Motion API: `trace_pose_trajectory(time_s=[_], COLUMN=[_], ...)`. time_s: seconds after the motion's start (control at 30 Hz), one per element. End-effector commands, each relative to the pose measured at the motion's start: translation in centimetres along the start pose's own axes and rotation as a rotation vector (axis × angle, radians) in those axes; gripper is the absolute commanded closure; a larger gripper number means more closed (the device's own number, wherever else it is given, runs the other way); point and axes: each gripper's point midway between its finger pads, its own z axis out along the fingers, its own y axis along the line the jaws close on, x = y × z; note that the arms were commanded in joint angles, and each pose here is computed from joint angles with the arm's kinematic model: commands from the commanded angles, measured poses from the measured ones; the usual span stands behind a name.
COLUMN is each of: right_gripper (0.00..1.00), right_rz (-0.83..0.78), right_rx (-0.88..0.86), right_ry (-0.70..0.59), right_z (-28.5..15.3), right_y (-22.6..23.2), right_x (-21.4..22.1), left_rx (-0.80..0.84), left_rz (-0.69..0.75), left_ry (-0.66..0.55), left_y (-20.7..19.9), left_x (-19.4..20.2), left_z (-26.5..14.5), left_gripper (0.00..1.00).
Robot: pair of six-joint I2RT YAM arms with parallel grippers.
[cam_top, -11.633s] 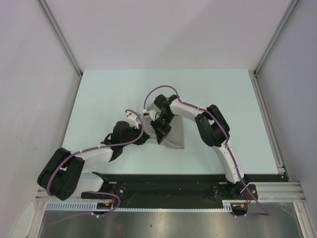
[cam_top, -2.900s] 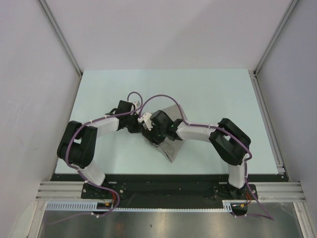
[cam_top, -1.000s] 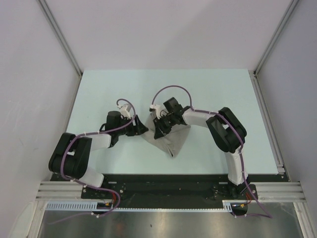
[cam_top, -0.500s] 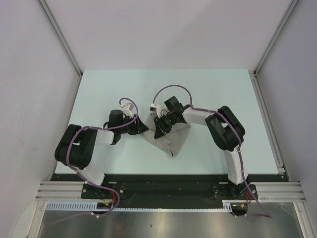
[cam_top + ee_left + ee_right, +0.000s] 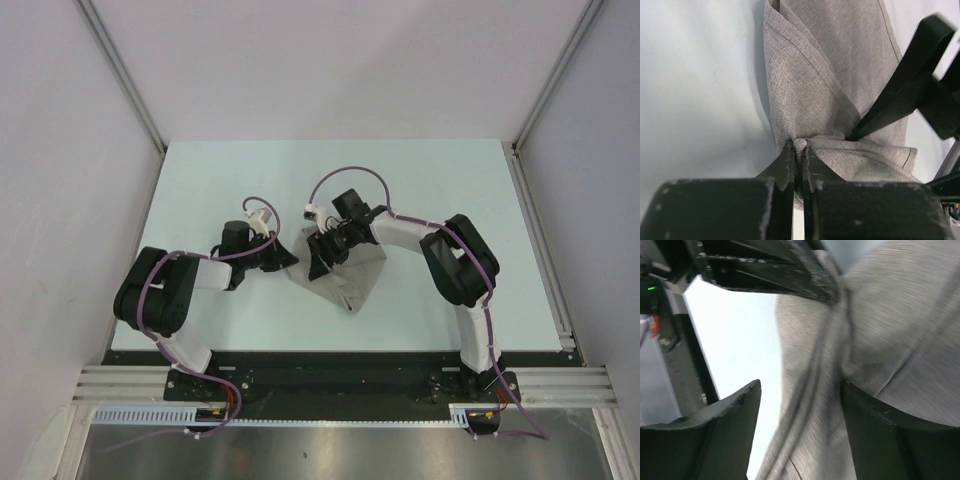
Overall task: Fold the napkin, place the utensils inside, and roll it up
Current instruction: Roll the napkin with the utensil
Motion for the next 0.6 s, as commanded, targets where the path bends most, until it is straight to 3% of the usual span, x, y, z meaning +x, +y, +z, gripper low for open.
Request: trace_pose_trajectory(time_s=[0.0, 0.07, 0.23, 0.27, 0.57], right_gripper=[0.27, 0.27, 0.24, 0.24, 0.23], right_rz=[-0.034, -0.114, -0.321, -0.378, -0.536], right_rx=[0.245, 0.314, 0.633, 0.634, 0.79], right_ry=[-0.059, -0.125, -0.162, -0.194, -0.213], right_z=[-3.7, -5.0, -5.6, -4.9, -1.8], right_y=[-2.1, -0.7, -0.2, 1.6, 2.5], right_x=[-2.2, -4.1, -2.4, -2.9, -0.4], left_rx=[0.035, 0.03, -0.001, -0.006, -0.048], left_rz=[0.016, 0.008, -0.034, -0.042, -0.101], left_ry=[-0.01, 0.008, 0.062, 0.073, 0.132], left_y=[-1.4, -1.5, -1.3, -1.3, -0.9], left_x=[-1.4, -1.3, -0.8, -0.6, -0.2], left_z=[0.1, 0.1, 0.3, 0.3, 0.5], left_gripper=[1.0, 1.0, 1.0, 1.0, 1.0])
